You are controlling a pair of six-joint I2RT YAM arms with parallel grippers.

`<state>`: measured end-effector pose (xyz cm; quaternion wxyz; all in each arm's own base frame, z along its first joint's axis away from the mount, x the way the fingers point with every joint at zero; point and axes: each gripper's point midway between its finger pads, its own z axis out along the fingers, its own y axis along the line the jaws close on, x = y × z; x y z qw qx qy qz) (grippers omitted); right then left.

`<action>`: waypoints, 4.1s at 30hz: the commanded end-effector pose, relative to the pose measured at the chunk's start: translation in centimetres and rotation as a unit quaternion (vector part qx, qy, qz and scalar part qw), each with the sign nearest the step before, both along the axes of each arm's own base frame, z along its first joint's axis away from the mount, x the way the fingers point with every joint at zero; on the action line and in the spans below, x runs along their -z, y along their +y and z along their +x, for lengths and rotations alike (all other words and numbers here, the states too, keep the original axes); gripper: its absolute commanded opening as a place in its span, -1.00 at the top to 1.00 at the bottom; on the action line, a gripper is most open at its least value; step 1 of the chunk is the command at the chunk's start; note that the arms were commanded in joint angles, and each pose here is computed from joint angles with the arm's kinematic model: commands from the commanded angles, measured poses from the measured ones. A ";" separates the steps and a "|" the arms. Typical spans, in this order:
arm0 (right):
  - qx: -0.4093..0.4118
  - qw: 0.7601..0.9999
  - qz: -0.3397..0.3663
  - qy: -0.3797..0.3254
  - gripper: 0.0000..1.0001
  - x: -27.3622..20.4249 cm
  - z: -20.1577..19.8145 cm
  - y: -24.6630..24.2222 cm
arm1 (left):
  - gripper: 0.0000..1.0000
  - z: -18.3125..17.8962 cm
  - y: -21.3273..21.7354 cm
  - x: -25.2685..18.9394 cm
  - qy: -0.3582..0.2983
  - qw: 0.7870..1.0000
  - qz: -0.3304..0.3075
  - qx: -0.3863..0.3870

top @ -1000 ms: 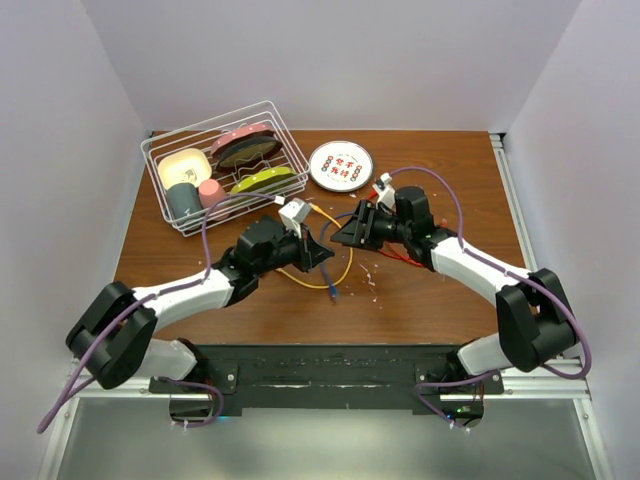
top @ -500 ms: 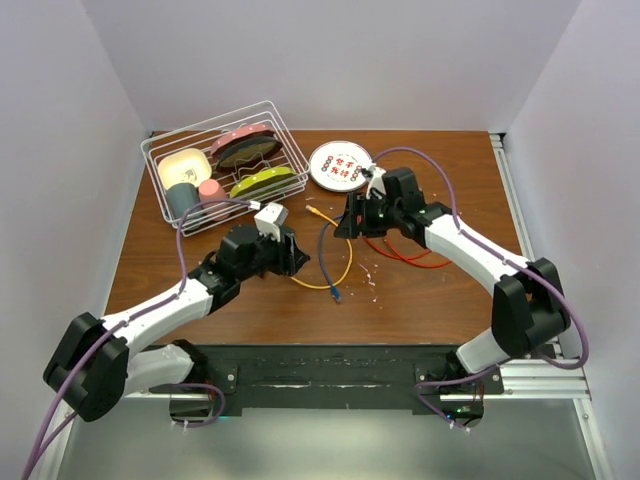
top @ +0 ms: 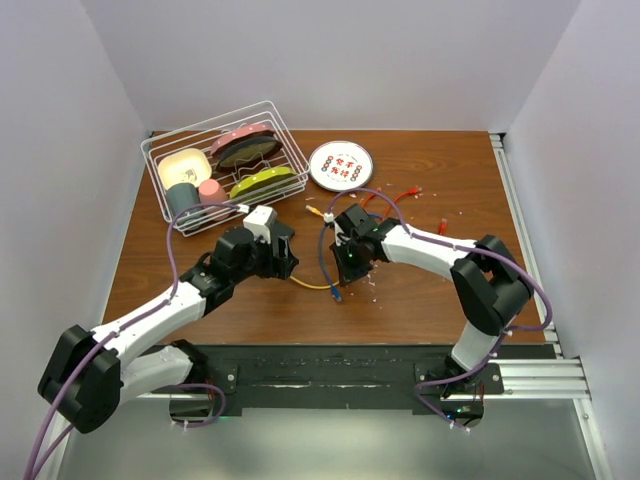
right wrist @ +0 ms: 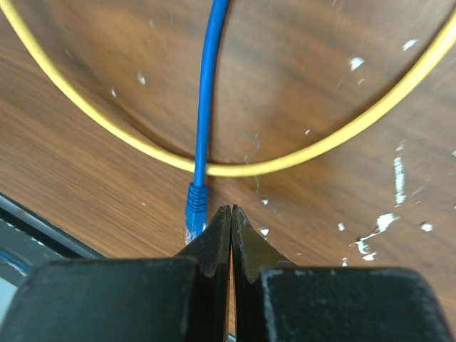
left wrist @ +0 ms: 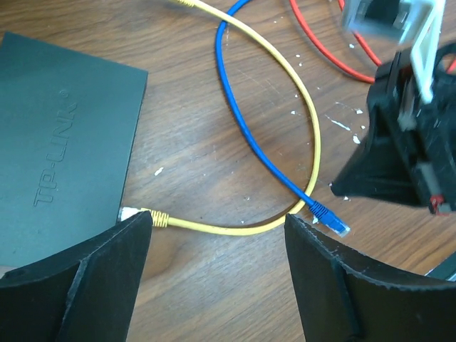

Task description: Insert the plug into the switch port

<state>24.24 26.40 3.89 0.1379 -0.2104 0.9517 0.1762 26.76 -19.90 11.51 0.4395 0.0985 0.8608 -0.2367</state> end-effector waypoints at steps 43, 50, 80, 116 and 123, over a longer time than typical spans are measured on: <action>-0.106 0.986 0.130 0.019 1.00 -0.3 1.0 12.2 | -0.36 -2.7 -2.7 5.8 0.043 0.996 -0.003 0.076; -0.108 0.985 0.133 0.018 1.00 -0.5 1.0 12.2 | -0.15 -2.4 -3.4 7.3 0.052 0.996 0.016 0.074; -0.146 0.935 0.195 -0.259 -0.61 -18.7 3.9 4.5 | 1.00 -3.1 -7.3 -5.8 -0.014 0.965 -0.081 0.250; -0.303 0.870 0.338 -0.192 0.32 -20.6 -3.7 6.7 | 1.00 -7.2 -7.7 -15.2 -0.087 0.879 -0.143 0.447; -0.251 0.866 0.353 -0.251 1.00 -24.8 -2.4 6.5 | 0.47 -5.4 -7.1 -15.3 -0.105 0.907 -0.109 0.393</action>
